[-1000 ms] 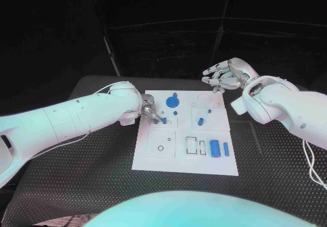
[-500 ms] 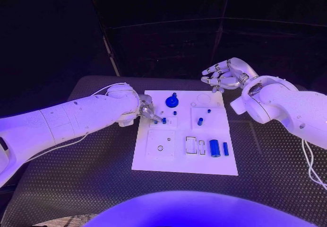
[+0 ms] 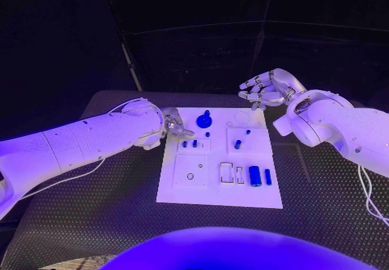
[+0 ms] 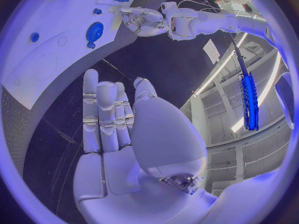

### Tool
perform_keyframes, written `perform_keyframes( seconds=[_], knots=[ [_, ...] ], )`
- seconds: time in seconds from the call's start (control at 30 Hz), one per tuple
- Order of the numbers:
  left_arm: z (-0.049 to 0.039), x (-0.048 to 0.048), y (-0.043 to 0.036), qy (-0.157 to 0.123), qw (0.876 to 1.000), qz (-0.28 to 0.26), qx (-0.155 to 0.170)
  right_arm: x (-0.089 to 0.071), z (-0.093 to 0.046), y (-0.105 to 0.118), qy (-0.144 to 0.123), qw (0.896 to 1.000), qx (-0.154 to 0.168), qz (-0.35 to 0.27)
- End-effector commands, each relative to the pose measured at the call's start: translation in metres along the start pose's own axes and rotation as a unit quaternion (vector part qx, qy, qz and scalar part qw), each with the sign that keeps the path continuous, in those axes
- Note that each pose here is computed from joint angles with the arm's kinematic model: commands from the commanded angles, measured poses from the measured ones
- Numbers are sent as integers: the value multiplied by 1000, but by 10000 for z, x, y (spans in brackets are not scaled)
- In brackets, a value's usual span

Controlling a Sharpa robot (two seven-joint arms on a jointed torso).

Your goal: Assemble the parts on the task board

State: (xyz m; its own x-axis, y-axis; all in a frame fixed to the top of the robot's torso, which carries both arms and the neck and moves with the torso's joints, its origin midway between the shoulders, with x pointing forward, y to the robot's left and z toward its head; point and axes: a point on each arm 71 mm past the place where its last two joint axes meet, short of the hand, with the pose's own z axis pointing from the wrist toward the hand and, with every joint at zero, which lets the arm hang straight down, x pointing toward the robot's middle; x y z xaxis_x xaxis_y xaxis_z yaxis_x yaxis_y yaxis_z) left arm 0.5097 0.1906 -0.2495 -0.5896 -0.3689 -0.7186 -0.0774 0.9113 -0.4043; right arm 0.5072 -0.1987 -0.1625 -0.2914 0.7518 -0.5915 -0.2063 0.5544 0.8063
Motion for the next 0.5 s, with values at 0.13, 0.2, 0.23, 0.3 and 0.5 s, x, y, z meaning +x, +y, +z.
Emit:
perform_keyframes(
  seconds=[0.13,0.2,0.23,0.3,0.5],
  knots=[
    [-33,-89,-73,-40,992,-93,72,-2,6,16,0,1000,-6,0],
    [-39,-98,-112,-44,989,-100,97,-1,6,15,0,1000,-6,0],
    [-40,-102,-144,-48,987,-103,113,-1,6,15,0,1000,-6,0],
    [-41,-106,-208,-54,983,-106,143,0,7,14,0,1000,-6,0],
    [-47,-91,-491,-95,962,-38,255,15,16,20,2,1000,-6,0]
  ],
)
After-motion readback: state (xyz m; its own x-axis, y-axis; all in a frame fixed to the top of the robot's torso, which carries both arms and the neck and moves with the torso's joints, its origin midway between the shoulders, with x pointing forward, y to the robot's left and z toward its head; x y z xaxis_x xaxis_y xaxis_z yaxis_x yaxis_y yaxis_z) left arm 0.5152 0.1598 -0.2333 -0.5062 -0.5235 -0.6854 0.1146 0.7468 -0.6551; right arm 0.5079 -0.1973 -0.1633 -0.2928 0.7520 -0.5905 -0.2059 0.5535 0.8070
